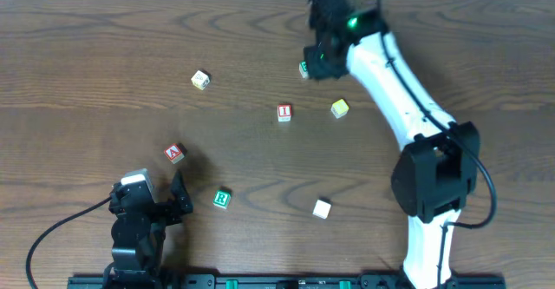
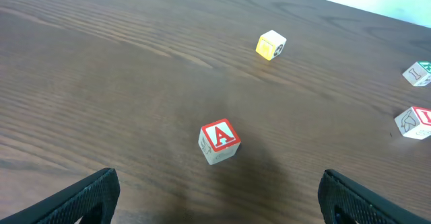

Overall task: Spell out Ai2
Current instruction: 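Place the blue '2' block right of the red 'I' block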

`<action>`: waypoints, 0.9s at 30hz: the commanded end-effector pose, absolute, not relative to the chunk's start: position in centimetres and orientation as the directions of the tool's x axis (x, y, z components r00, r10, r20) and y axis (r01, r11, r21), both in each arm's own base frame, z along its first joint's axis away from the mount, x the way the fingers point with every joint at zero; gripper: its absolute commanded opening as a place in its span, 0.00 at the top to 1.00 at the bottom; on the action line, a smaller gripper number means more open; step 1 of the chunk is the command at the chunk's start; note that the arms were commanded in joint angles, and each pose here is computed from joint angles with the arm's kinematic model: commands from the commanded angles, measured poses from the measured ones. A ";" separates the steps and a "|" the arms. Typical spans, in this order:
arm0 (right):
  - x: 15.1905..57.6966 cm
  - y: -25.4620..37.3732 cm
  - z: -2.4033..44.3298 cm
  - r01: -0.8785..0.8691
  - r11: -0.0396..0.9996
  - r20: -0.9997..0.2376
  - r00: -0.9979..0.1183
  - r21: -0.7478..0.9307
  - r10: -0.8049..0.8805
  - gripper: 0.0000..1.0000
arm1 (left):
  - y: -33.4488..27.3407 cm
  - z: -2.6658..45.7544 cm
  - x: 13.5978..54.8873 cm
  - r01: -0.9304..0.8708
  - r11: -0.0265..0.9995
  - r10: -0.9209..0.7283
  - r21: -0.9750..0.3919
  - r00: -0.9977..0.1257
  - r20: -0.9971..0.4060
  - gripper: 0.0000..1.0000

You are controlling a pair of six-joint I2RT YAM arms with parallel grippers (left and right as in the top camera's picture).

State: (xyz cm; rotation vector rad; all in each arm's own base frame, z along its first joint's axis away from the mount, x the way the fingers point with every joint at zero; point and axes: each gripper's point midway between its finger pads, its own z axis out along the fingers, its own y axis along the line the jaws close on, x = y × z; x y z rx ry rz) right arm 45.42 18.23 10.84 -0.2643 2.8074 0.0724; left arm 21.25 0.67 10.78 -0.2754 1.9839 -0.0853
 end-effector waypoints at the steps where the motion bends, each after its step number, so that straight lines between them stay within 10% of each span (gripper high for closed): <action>1: 43.7 20.1 8.9 -0.187 0.977 -0.287 -0.946 0.101 -0.152 0.98 | 0.8 10.1 21.2 -0.156 0.974 -0.214 -0.163 -0.406 -0.888 0.05; 27: 40.3 22.2 3.6 -0.024 0.999 -0.260 -0.965 0.037 -0.014 0.99 | 0.8 10.1 21.2 -0.156 0.974 -0.214 -0.163 -0.406 -0.888 0.05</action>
